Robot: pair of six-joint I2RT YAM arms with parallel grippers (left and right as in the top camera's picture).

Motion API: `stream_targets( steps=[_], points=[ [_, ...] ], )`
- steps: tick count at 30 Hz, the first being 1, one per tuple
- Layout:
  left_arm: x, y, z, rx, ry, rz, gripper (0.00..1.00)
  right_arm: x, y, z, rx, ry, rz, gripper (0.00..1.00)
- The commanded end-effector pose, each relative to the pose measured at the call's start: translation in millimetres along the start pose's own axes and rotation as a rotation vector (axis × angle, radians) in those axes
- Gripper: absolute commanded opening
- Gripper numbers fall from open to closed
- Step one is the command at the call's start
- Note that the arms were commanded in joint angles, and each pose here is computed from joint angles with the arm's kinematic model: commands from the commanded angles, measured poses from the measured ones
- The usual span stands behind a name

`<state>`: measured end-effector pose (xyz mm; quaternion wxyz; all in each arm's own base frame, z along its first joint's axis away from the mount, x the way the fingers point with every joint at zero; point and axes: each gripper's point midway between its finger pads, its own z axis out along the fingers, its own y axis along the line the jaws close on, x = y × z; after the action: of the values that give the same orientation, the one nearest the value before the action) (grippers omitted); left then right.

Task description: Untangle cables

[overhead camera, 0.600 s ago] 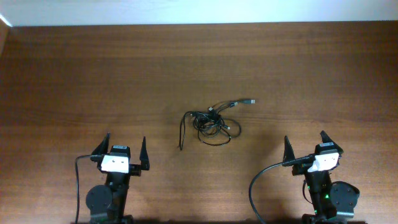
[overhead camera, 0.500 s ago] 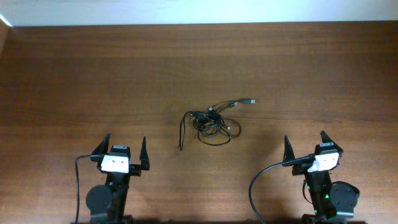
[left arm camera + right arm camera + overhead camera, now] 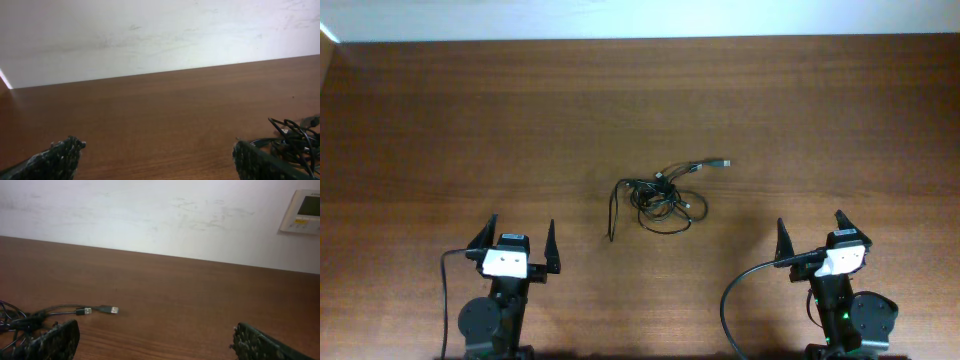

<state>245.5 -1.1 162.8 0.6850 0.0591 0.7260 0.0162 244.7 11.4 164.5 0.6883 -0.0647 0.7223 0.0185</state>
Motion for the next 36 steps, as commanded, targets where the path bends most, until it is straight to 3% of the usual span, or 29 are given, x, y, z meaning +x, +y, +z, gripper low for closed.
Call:
stream_targets(
  steps=[1,36],
  points=[
    [1.5,-0.5,0.0,-0.001,-0.002,0.01,0.99,1.8,0.5,0.1,-0.004,-0.003,0.011,0.99],
    [3.9,9.7,-0.3,-0.061,0.01,0.009,0.99,2.0,3.2,0.1,-0.02,-0.002,0.011,0.99]
  ],
)
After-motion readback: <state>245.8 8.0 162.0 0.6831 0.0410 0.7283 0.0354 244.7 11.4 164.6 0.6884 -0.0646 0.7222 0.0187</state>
